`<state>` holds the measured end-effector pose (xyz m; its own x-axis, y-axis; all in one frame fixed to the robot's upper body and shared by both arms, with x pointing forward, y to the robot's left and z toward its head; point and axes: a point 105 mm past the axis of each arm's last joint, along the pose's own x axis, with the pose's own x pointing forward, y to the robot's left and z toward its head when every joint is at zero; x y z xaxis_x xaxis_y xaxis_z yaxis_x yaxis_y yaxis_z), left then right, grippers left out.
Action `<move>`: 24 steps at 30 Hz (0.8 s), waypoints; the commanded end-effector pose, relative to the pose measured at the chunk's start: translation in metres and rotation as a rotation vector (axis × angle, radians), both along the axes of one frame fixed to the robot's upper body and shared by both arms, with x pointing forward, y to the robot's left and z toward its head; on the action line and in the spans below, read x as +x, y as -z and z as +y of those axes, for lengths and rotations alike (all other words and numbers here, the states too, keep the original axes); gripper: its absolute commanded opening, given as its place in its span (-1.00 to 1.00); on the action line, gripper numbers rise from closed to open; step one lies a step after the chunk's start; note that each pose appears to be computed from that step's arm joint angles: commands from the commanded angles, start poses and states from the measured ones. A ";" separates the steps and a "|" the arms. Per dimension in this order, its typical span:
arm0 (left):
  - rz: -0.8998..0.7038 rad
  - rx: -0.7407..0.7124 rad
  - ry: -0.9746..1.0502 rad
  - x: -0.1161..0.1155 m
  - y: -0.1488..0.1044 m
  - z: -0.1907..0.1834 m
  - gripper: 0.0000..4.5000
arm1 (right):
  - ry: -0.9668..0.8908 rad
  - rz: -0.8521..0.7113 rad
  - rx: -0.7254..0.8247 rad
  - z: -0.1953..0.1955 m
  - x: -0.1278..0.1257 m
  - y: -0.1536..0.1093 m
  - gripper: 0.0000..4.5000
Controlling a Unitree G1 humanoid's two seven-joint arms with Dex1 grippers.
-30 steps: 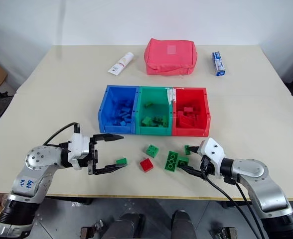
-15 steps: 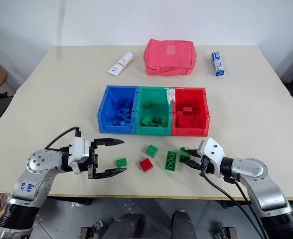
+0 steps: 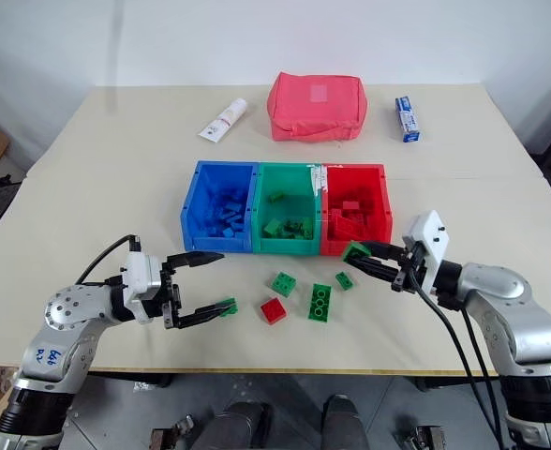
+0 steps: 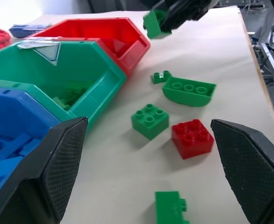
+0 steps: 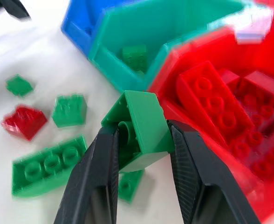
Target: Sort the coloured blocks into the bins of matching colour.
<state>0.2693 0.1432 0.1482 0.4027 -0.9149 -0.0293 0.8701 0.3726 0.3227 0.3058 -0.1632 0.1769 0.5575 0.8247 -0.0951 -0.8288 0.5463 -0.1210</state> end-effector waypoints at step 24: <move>-0.061 -0.056 -0.120 0.004 -0.015 0.017 1.00 | 0.014 -0.152 0.000 0.036 0.031 -0.034 1.00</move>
